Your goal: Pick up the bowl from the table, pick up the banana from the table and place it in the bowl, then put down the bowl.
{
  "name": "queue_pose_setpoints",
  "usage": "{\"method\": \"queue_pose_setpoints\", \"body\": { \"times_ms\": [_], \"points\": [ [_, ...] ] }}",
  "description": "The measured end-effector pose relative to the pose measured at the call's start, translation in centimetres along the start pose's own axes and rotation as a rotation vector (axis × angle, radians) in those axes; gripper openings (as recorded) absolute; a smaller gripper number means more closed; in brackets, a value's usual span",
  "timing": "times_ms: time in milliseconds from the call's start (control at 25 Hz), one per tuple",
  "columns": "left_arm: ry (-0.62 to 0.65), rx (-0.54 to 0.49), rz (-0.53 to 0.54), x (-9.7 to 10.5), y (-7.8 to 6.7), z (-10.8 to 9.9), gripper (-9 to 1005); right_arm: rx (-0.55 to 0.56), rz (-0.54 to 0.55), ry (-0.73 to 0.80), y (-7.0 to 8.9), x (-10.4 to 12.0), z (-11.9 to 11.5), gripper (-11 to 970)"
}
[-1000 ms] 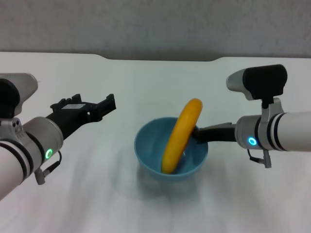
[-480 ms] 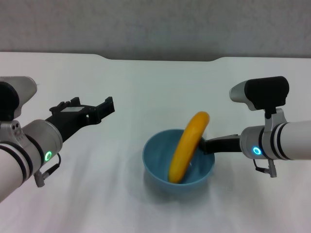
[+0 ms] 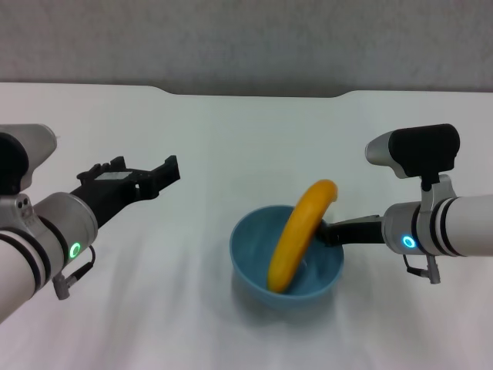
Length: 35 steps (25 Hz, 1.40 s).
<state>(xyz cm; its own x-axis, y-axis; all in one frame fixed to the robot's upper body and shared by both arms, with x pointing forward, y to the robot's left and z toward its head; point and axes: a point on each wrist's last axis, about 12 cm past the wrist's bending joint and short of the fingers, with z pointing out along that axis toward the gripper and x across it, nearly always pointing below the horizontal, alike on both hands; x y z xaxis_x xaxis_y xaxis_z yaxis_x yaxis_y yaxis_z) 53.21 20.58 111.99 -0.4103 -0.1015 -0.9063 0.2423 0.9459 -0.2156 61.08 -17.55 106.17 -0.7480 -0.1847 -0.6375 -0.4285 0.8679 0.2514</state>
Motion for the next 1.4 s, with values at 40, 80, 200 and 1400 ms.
{"method": "queue_pose_setpoints", "body": {
  "times_ms": [40, 80, 200, 1400],
  "points": [
    [0.001, -0.001, -0.001, 0.1, 0.0, 0.0, 904, -0.001, -0.004, -0.003, 0.0, 0.0, 0.0, 44],
    [0.001, -0.001, -0.002, 0.1, 0.0, 0.0, 904, -0.003, -0.008, -0.007, 0.1, -0.1, -0.1, 44],
    [0.002, -0.001, -0.002, 0.1, 0.0, 0.0, 903, -0.010, -0.018, -0.020, 0.3, -0.2, -0.2, 115],
    [-0.046, -0.084, -0.049, 0.5, 2.8, -1.7, 903, 0.089, -0.094, -0.203, -1.6, 1.1, -8.0, 656]
  ]
}}
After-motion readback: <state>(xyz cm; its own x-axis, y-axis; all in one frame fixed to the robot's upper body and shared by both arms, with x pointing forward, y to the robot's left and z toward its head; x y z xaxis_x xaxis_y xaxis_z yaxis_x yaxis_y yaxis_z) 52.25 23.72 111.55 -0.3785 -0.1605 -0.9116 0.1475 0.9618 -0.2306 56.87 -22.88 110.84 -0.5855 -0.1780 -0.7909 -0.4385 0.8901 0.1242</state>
